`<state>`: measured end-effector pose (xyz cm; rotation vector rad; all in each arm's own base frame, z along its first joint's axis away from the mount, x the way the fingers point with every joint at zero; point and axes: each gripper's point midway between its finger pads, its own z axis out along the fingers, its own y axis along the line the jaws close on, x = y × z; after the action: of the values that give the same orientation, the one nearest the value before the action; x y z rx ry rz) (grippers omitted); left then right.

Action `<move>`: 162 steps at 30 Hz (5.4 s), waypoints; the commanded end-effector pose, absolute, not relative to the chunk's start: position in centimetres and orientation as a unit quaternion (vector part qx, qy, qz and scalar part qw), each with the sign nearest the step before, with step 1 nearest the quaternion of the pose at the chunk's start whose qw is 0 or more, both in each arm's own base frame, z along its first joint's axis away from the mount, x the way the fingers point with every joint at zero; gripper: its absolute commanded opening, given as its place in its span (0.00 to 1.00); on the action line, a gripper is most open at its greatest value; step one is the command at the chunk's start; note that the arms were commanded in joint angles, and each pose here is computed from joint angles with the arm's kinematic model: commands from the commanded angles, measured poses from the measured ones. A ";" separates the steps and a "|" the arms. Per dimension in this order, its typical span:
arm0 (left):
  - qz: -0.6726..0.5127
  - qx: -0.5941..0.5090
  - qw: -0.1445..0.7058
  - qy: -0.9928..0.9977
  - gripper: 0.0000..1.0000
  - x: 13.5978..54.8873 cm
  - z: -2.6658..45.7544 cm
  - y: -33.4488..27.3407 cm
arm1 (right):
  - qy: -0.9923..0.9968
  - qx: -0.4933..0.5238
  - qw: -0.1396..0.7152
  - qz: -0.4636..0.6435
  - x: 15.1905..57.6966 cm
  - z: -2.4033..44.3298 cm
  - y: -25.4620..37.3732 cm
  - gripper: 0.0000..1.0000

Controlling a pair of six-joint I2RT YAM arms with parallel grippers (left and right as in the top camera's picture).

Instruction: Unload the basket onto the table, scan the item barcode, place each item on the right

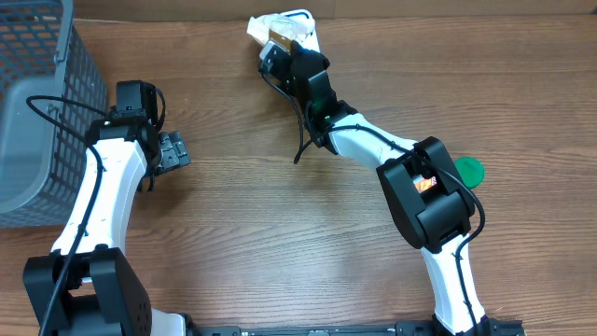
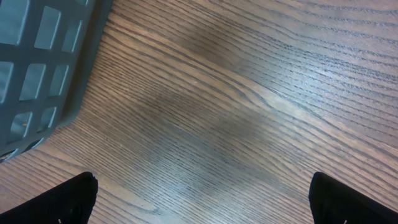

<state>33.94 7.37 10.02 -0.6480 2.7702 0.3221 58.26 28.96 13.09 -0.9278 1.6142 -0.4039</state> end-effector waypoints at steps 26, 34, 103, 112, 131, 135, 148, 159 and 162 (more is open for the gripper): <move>0.115 -0.223 0.150 0.956 1.00 34.5 10.7 7.5 | 0.935 -0.276 0.186 0.126 36.2 14.3 20.6 0.04; 0.115 -0.223 0.150 0.956 1.00 34.5 10.7 7.5 | 0.946 -0.275 0.169 0.029 36.5 7.0 16.4 0.04; 0.115 -0.223 0.150 0.956 1.00 34.5 10.7 7.5 | 0.987 -0.038 0.155 0.033 35.4 9.5 16.3 1.00; 0.115 -0.223 0.150 0.956 1.00 34.5 10.7 7.5 | 0.987 -0.038 0.155 0.033 35.4 9.5 16.3 1.00; 0.115 -0.223 0.150 0.956 1.00 34.5 10.7 7.5 | 0.974 -0.035 0.215 0.060 35.3 14.4 16.2 1.00; 0.115 -0.223 0.150 0.956 1.00 34.5 10.7 7.5 | 0.950 -0.031 0.296 0.096 34.3 21.1 15.7 1.00; 0.115 -0.223 0.150 0.956 1.00 34.5 10.7 7.5 | 0.824 0.036 0.546 0.145 24.7 38.9 6.7 1.00; 0.115 -0.223 0.150 0.956 1.00 34.5 10.7 7.5 | 0.745 0.098 0.650 0.115 15.6 35.0 0.5 1.00; 0.115 -0.223 0.150 0.956 1.00 34.5 10.7 7.5 | 0.705 0.110 0.691 0.116 16.3 34.1 0.1 1.00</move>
<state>33.98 7.38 10.06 -0.6480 2.7689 0.3223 16.08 0.60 34.85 0.2281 1.6421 0.2789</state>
